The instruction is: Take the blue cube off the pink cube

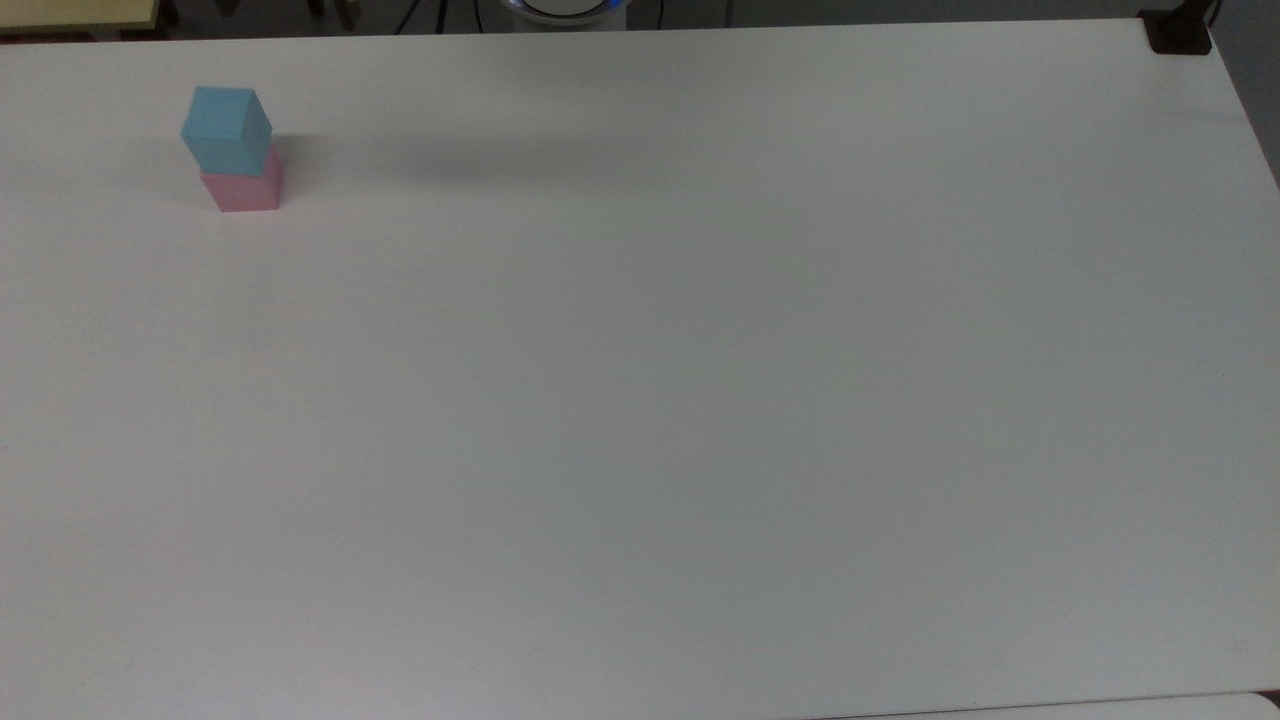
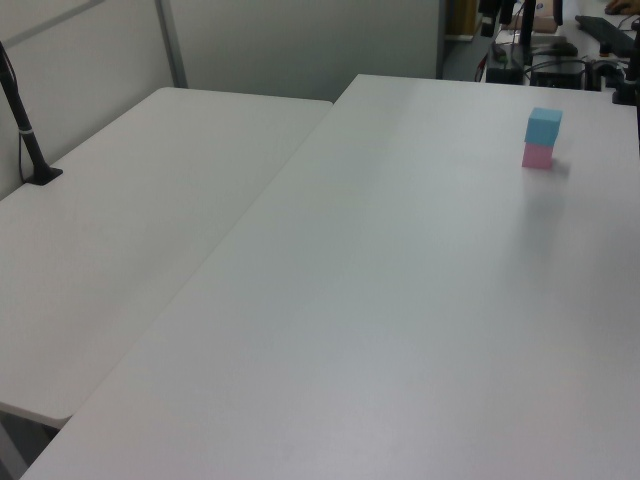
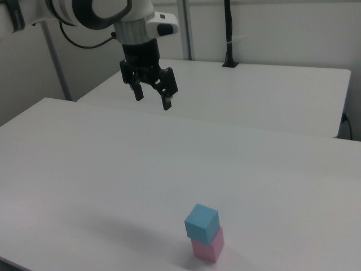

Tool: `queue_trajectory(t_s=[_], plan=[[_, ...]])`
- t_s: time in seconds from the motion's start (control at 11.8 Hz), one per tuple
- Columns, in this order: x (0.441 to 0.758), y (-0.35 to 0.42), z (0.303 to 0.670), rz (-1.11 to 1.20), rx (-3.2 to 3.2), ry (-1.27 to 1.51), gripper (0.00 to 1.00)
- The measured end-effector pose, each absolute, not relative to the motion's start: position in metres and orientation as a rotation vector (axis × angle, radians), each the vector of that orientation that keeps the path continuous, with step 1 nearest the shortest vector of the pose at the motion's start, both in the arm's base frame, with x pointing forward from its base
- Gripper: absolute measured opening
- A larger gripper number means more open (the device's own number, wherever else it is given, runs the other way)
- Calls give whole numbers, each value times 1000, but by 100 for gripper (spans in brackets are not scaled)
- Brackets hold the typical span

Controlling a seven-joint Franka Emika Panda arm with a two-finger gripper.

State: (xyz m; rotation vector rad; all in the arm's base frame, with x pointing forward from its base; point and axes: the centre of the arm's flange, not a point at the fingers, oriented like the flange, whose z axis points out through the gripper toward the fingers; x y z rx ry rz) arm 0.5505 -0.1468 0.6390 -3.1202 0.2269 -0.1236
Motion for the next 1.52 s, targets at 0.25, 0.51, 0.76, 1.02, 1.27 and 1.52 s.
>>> queue_trajectory(t_s=[0.25,0.51,0.76,1.02,1.27,1.52], plan=[[545,-167,626,-48,-3215,56,100],[535,-191,592,131,-3291,-68,100],[524,-221,546,236,-3302,-21,97],[514,-247,496,263,-3288,57,97],[511,-266,458,240,-3291,143,100],[506,-282,437,251,-3285,192,100]])
